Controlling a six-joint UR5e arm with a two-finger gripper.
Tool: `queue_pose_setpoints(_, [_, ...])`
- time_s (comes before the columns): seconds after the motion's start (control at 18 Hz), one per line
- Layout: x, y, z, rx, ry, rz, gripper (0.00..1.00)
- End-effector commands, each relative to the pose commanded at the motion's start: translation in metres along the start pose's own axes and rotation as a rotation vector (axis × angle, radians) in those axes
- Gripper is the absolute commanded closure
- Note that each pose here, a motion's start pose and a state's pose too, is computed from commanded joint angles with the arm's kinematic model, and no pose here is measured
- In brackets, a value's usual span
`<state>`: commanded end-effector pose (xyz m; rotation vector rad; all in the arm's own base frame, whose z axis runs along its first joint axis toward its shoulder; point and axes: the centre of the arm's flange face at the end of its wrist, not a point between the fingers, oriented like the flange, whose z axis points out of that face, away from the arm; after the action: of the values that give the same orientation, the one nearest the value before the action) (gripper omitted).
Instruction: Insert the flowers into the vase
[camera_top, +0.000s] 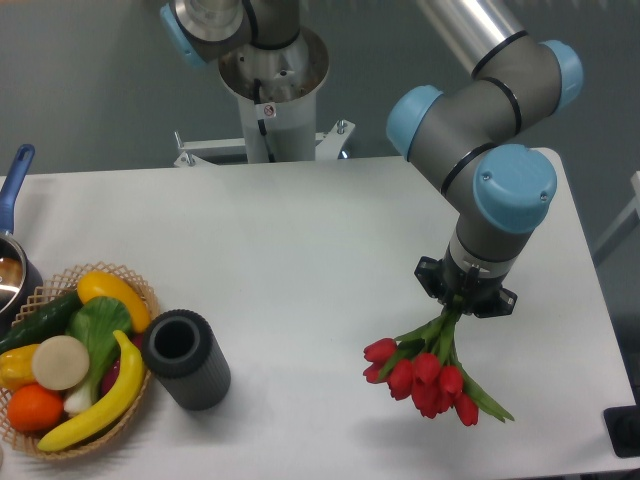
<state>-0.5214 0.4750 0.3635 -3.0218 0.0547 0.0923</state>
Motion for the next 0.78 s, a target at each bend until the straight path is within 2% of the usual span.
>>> queue_pose_setpoints(0.11, [0.003, -0.009, -0.013, 0.101, -0.003, -0.002, 1.0])
queue_pose_setpoints(0.22, [0.007, -0.022, -0.032, 0.211, -0.039, -0.003, 1.0])
queue_pose_setpoints(0.44, [0.028, -0.066, -0.057, 0.477, -0.072, -0.008, 1.0])
queue_pose_setpoints(0.56, [0.034, -0.078, -0.059, 0.574, -0.037, 0.021, 1.0])
queue_pose_setpoints(0.78, [0.048, -0.09, -0.074, 0.763, 0.104, 0.054, 1.0])
